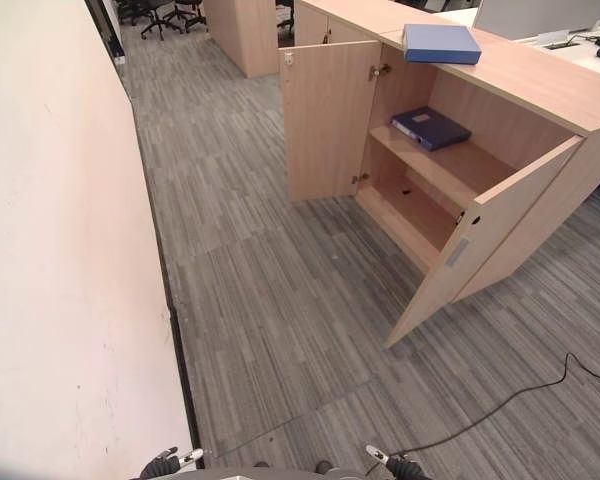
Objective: Put the empty folder in the office cabinet
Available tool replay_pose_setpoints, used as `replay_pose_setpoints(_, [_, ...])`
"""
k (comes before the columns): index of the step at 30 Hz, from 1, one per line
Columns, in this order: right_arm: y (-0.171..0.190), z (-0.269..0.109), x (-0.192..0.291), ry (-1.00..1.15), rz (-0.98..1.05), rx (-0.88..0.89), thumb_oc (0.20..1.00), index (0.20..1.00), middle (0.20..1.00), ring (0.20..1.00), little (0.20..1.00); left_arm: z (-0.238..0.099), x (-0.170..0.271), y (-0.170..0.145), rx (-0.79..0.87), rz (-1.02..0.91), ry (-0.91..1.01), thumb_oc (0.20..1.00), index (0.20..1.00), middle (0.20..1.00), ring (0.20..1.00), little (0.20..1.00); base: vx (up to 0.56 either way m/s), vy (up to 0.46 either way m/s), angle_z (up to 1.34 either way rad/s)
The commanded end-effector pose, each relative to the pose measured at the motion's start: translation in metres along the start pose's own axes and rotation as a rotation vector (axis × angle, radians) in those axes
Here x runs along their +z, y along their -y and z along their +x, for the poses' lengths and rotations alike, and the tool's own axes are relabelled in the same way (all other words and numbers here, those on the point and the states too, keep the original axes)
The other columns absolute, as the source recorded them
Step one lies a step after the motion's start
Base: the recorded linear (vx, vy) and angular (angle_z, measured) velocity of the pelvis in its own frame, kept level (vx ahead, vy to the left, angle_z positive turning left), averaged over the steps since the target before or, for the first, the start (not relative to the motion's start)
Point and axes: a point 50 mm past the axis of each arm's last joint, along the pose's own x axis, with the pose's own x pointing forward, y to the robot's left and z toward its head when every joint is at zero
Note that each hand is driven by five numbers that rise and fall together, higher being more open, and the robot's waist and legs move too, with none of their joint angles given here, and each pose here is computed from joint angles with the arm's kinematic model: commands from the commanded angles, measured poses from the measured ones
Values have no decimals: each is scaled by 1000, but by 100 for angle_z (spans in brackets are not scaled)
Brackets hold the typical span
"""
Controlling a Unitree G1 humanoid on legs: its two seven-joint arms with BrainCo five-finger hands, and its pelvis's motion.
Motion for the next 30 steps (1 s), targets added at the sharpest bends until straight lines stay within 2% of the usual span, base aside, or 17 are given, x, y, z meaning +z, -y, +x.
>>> replay_pose_setpoints(1, [1,2,11,24,-14,-2,1000,1000,1000,1000,1000,3,9,3,-1,-18,20,1000,1000,1000,1000,1000,0,0,0])
replay_pose_setpoints(7, [1,2,12,30,-18,-2,1000,1000,1000,1000,1000,3,13,2,5,-23,38,1000,1000,1000,1000,1000,0,0,0])
replay_pose_setpoints(10, [0,2,13,37,-16,3,1000,1000,1000,1000,1000,3,16,6,-23,-138,59,1000,1000,1000,1000,1000,0,0,0])
replay_pose_setpoints(17, [-5,1,12,46,-7,18,1000,1000,1000,1000,1000,2,23,6,-27,-239,103,1000,1000,1000,1000,1000,0,0,0])
replay_pose_setpoints(30, [-2,1,5,9,-42,-4,1000,1000,1000,1000,1000,3,17,0,17,-90,64,1000,1000,1000,1000,1000,0,0,0])
